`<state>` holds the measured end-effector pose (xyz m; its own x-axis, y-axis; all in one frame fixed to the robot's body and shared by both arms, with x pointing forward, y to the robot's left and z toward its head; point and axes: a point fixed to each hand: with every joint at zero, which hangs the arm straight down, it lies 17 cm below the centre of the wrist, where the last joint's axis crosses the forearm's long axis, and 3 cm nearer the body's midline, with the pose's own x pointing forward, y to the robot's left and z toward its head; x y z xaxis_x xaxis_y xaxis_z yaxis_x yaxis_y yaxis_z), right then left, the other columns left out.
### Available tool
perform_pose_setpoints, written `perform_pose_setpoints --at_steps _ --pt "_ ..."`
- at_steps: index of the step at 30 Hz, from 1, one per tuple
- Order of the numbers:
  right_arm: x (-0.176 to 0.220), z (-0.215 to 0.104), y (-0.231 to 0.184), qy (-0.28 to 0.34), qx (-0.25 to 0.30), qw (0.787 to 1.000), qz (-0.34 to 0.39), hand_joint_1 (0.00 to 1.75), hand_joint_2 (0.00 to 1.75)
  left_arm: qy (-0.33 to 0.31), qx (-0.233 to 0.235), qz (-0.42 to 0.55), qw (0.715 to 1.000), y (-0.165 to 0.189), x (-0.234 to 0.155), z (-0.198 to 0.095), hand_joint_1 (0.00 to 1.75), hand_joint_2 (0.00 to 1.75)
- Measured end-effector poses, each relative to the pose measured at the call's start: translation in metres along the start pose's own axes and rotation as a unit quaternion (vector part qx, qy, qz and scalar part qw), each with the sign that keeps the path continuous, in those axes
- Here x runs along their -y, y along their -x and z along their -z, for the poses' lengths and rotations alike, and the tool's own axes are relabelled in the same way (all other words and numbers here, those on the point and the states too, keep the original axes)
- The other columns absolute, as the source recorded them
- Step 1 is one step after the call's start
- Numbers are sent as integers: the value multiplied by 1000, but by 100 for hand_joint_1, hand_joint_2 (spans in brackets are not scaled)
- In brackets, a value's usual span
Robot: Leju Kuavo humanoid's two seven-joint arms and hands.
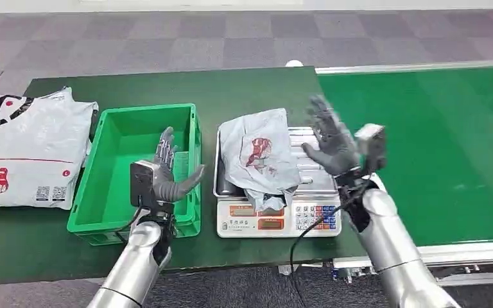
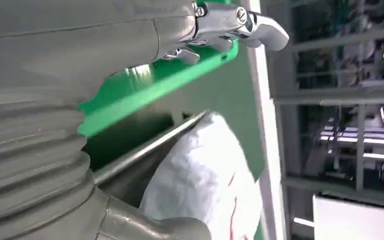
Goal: Moved the parcel from conveyor to table for the left to box.
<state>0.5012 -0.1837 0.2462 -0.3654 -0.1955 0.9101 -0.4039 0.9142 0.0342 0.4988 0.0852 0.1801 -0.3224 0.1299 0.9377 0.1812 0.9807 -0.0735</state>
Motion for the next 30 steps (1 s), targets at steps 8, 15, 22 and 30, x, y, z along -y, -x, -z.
perform_pose_setpoints --at_steps 8,15,22,30 --pt "64 -17 48 83 -79 993 -14 0 175 -13 21 43 999 -12 -8 8 0 175" --pt "138 -24 81 186 -129 971 -72 0 175 -12 47 90 995 -41 -8 39 0 175" --pt "163 -13 89 208 -157 959 -109 0 175 141 8 199 970 -23 61 57 0 175" --pt "153 7 89 186 -165 963 -108 0 175 379 -41 362 851 39 138 17 0 175"
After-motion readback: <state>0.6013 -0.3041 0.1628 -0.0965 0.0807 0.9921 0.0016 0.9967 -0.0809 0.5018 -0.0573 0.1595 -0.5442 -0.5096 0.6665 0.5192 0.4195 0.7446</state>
